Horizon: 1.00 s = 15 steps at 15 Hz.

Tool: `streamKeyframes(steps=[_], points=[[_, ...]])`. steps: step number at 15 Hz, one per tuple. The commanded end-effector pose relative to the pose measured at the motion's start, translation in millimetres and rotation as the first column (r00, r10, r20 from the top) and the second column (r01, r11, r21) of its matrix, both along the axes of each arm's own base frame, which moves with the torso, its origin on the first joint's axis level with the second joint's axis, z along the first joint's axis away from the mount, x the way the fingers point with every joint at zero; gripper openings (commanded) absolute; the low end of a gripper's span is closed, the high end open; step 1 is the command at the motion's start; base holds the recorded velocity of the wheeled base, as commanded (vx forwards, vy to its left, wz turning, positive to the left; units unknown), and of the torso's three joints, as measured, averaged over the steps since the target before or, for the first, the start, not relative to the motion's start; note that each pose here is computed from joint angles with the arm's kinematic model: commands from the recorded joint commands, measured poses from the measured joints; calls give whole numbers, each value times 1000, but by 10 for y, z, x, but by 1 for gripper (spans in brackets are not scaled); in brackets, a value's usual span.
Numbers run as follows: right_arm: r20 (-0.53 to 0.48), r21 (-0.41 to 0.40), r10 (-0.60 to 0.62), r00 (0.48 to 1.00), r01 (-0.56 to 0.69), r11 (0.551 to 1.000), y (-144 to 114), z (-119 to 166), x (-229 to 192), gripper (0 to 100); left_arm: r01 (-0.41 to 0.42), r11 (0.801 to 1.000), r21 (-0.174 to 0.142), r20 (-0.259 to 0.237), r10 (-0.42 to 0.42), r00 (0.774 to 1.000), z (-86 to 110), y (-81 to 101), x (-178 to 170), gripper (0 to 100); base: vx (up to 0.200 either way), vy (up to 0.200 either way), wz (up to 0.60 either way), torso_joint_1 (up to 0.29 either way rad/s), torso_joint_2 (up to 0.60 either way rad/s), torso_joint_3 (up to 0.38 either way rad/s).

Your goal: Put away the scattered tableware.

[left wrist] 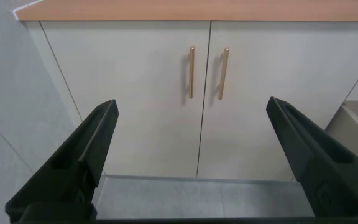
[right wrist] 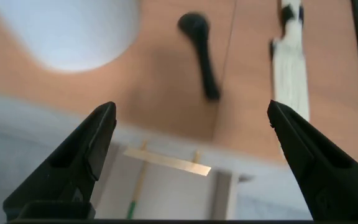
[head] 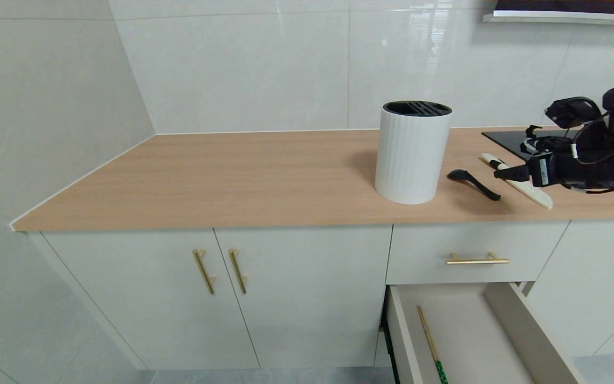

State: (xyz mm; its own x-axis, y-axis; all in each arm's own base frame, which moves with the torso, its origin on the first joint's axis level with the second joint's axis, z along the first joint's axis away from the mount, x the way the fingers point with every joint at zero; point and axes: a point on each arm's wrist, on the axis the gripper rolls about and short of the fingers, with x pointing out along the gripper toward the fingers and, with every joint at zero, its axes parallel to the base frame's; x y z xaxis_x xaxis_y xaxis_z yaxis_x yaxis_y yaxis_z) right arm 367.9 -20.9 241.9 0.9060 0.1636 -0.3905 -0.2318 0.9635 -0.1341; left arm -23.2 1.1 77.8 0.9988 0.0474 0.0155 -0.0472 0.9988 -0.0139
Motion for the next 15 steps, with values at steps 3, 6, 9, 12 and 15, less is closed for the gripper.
streamKeyframes(steps=[3, 6, 9, 12, 15], points=[[-139, -18, 25, 990, -28, 999, -74, -545, 712, 100, 0, 1000, -1, 0, 0, 1000, 0, 0, 0, 100, 0, 0, 0, 0, 0, 0], [-140, -11, 45, 989, -47, 999, -74, -597, 770, 100, 0, 1000, -1, 1, 0, 1000, 2, 0, 0, 100, 0, 0, 0, 0, 0, 0], [-125, 12, 77, 989, -77, 997, -73, -624, 863, 100, 0, 1000, -1, 1, 0, 1000, 2, 0, 0, 100, 0, 0, 0, 0, 0, 0], [-125, 18, 89, 988, -87, 996, -72, -716, 974, 100, 0, 1000, 1, 1, 0, 1000, 2, 0, 0, 100, 0, 0, 0, 0, 0, 0], [-121, 25, 92, 988, -90, 996, -80, -726, 1008, 100, 0, 1000, 1, 1, 0, 1000, 2, 0, 0, 100, 0, 0, 0, 0, 0, 0]])
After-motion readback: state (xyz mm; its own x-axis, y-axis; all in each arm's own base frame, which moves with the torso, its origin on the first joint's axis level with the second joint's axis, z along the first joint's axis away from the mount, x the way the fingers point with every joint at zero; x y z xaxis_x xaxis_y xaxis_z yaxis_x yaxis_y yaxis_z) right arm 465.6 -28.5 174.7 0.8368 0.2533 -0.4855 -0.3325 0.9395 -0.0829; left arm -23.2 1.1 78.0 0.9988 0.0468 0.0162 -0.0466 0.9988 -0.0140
